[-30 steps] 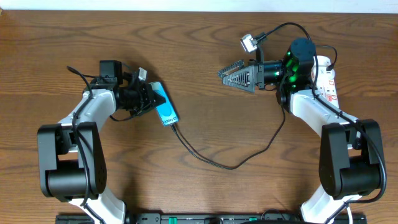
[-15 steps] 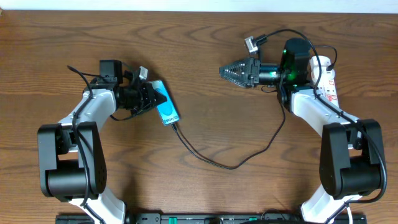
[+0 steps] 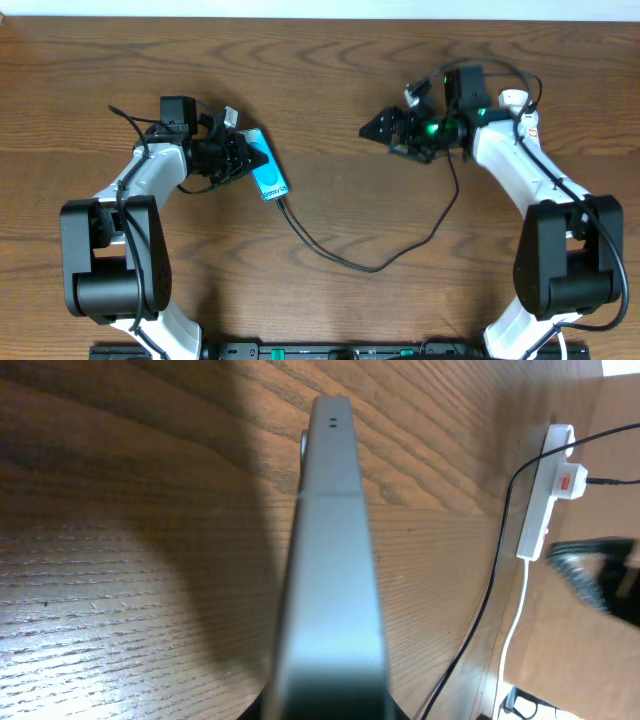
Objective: Plug charger to phone and switch on socket
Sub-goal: 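Raise the right gripper up and away toward the upper right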
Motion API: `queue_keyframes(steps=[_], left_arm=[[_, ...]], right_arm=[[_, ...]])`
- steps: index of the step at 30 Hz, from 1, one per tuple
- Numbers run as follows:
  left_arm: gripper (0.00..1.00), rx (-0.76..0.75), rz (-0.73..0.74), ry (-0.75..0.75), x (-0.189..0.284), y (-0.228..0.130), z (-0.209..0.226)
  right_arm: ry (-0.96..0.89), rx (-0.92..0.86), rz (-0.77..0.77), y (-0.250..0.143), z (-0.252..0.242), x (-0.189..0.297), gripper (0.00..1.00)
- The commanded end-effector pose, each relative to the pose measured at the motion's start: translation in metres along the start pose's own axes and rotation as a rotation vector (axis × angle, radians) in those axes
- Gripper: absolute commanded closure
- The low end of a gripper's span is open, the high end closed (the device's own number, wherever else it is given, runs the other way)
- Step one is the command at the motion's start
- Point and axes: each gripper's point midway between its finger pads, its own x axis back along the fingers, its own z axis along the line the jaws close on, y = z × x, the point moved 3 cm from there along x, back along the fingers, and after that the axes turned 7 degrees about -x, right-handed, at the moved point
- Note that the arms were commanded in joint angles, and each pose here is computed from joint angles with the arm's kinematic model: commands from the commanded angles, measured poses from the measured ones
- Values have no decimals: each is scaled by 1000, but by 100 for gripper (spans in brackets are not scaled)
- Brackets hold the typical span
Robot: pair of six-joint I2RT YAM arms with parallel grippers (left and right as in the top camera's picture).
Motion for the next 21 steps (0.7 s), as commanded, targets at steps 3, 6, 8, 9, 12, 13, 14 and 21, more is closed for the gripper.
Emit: queue_keyframes(steps=[3,6,8,9,12,13,14,21], left_arm=[[93,-31,-15,-33,5,6,-8],[93,-31,-15,-33,5,6,-8],[93,-31,-15,-33,5,6,-8],[93,-31,-15,-33,5,7,-8],[93,-37,-20,-34,5,8,-8],[93,-39,-22,-34,5,8,-8],[93,-39,-23,-34,5,8,-8],[93,-9,-19,-33,5,8,-8]], right_arm=[[-240,153,-138,34,1,26,1],[-293,152,-154,38,2,36,1],[-312,153,-157,39,3,41,1],[-317,154,-156,39,4,42,1],[-318,161,-150,38,6,44,1],[-319,159,-149,38,6,45,1],[-319,159,-147,37,6,45,1],[-312,154,-162,37,12,50,1]])
